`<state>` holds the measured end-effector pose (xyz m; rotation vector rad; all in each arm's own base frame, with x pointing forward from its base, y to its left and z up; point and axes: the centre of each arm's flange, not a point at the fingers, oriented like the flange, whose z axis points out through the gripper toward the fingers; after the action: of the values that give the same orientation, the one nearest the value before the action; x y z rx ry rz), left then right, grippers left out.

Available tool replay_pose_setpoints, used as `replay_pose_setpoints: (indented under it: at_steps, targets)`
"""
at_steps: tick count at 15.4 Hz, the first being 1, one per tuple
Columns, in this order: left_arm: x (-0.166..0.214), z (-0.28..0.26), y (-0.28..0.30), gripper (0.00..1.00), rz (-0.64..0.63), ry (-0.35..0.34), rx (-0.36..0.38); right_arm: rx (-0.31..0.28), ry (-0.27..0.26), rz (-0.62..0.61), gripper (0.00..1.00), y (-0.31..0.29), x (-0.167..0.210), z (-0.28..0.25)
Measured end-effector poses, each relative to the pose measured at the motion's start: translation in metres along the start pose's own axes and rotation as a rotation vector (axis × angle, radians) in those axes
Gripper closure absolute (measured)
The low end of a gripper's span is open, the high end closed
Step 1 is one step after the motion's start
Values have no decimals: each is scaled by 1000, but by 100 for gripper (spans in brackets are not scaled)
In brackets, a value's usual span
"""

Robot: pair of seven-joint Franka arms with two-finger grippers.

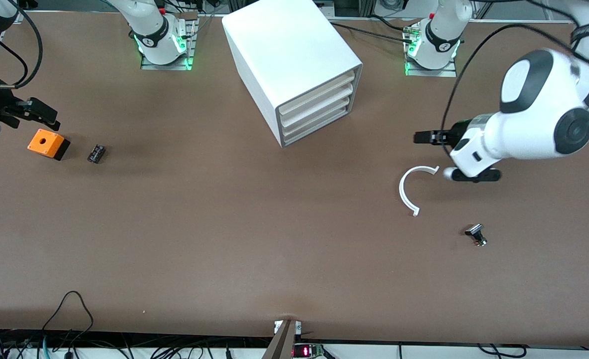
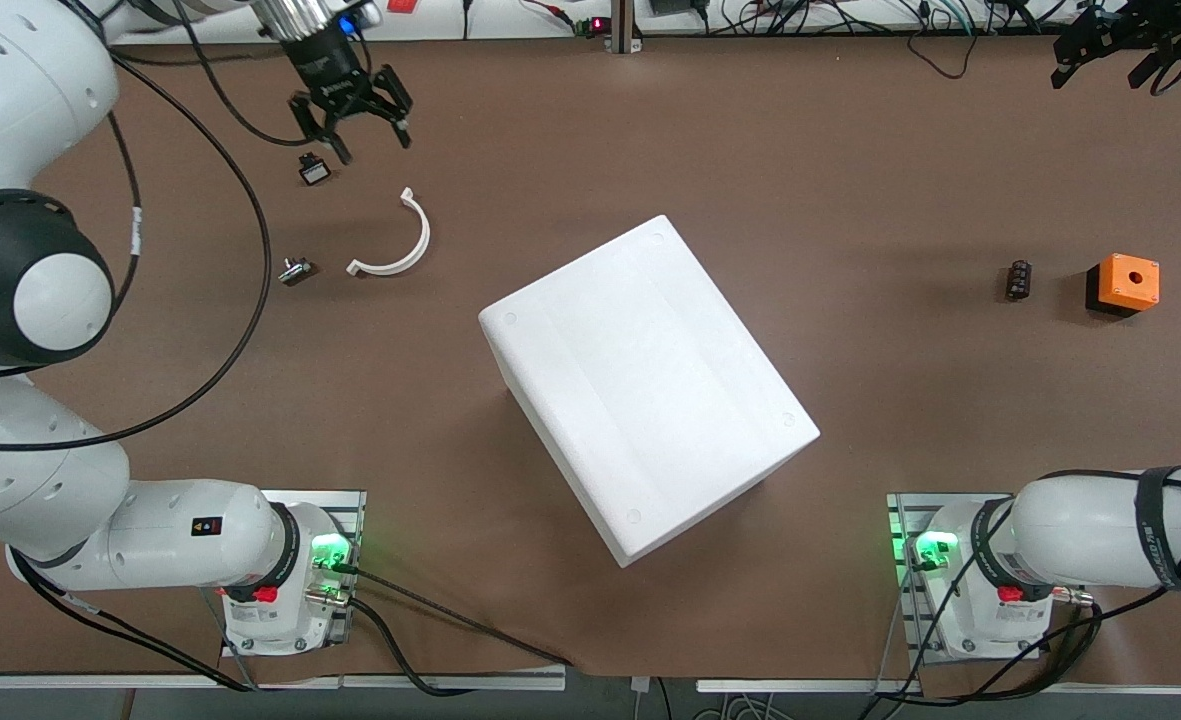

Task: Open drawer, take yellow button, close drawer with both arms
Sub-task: 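Reach the left gripper to the bottom drawer handle and pull it open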

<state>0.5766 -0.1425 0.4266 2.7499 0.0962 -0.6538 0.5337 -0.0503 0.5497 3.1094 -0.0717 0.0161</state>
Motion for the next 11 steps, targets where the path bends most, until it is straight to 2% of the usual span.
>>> replay_pose_setpoints:
  at_steps: [3, 6, 8, 11]
  targets:
    - [14, 51, 5, 0, -40, -115, -171, 0, -11, 0, 0, 0, 3, 7]
    - [12, 101, 28, 0, -65, -216, -314, 17, -23, 3, 0, -2, 6, 14]
    - [3, 130, 51, 0, -56, -255, -354, 40, -29, 9, 0, -4, 7, 18]
    - [-12, 161, 82, 0, 15, -254, -355, 49, -40, 11, 0, -6, 11, 26]
